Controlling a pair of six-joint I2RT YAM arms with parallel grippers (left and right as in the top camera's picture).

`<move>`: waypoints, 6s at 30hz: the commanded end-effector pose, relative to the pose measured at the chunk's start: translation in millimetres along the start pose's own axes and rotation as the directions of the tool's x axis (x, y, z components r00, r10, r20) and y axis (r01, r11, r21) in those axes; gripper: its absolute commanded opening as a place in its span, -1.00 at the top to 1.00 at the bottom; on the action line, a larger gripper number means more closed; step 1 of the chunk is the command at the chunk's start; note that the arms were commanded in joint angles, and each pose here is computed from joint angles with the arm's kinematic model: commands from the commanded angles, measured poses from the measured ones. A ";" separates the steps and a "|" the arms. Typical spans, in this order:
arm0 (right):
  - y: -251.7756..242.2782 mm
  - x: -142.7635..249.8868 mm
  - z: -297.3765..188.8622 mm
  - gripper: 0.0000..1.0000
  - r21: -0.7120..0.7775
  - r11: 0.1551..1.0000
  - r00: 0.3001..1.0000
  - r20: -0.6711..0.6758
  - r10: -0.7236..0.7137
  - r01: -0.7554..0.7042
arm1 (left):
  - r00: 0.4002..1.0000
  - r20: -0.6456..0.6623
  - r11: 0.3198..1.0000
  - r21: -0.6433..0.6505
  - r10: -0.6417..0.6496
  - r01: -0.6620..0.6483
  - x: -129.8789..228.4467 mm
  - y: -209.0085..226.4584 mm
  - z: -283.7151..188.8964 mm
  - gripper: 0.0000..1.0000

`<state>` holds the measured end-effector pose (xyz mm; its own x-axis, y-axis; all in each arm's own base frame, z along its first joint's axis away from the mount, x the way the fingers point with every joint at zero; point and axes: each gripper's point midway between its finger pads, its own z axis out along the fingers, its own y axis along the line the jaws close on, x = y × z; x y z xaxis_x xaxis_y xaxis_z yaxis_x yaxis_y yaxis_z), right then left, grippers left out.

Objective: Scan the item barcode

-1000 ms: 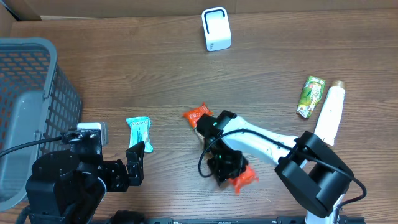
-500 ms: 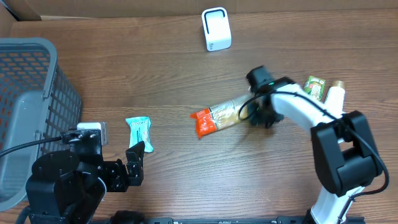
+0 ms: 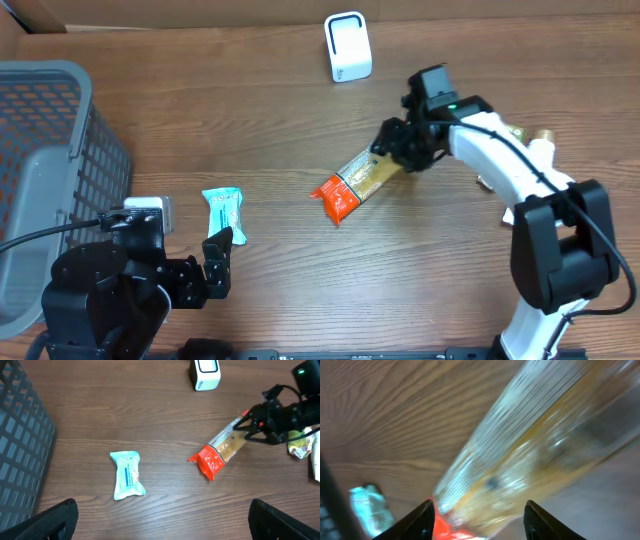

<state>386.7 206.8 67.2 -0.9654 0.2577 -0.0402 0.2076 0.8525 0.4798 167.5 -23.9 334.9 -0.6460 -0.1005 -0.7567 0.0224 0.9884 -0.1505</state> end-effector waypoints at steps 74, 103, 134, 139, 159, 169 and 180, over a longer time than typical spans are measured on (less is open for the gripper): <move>-71.1 85.8 -0.9 -0.65 -0.270 0.869 0.830 -0.279 -0.483 0.415 | 1.000 0.010 1.000 -0.008 0.017 -0.016 -1.9 1.4 -2.0 -0.99; -43.5 87.9 -3.3 0.92 -0.314 0.884 0.878 -0.222 -0.424 0.348 | 1.000 0.010 1.000 -0.008 0.017 -0.016 -1.9 1.4 -2.0 -0.99; -2.4 152.2 -4.6 -0.15 0.492 0.552 0.729 -0.319 -0.605 0.673 | 1.000 0.010 1.000 -0.008 0.016 -0.016 -1.8 1.4 -2.0 -1.00; -9.9 135.2 -7.8 -0.52 0.511 0.588 0.770 -0.291 -0.569 0.627 | 1.000 0.010 1.000 -0.008 0.017 -0.016 -1.9 1.4 -2.0 -0.99; -65.2 104.6 26.9 -0.80 0.470 0.698 0.841 -0.300 -0.450 0.541 | 1.000 0.010 1.000 -0.008 0.017 -0.016 -1.9 1.4 -2.0 -1.00; -68.4 102.7 26.0 0.61 0.285 0.802 0.835 -0.355 -0.421 0.525 | 1.000 0.010 1.000 -0.008 0.017 -0.016 -1.9 1.4 -2.0 -0.99; -3.2 98.5 -16.0 0.92 -0.126 0.811 0.775 -0.245 -0.583 0.571 | 1.000 0.010 1.000 -0.008 0.017 -0.016 -1.9 1.4 -2.0 -1.00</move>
<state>278.7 190.1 20.2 -0.9433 -0.3215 0.0823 -0.2869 0.9147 0.2848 167.5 -23.9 334.9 -0.6460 -0.1005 -0.7567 0.0224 0.9884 -0.1505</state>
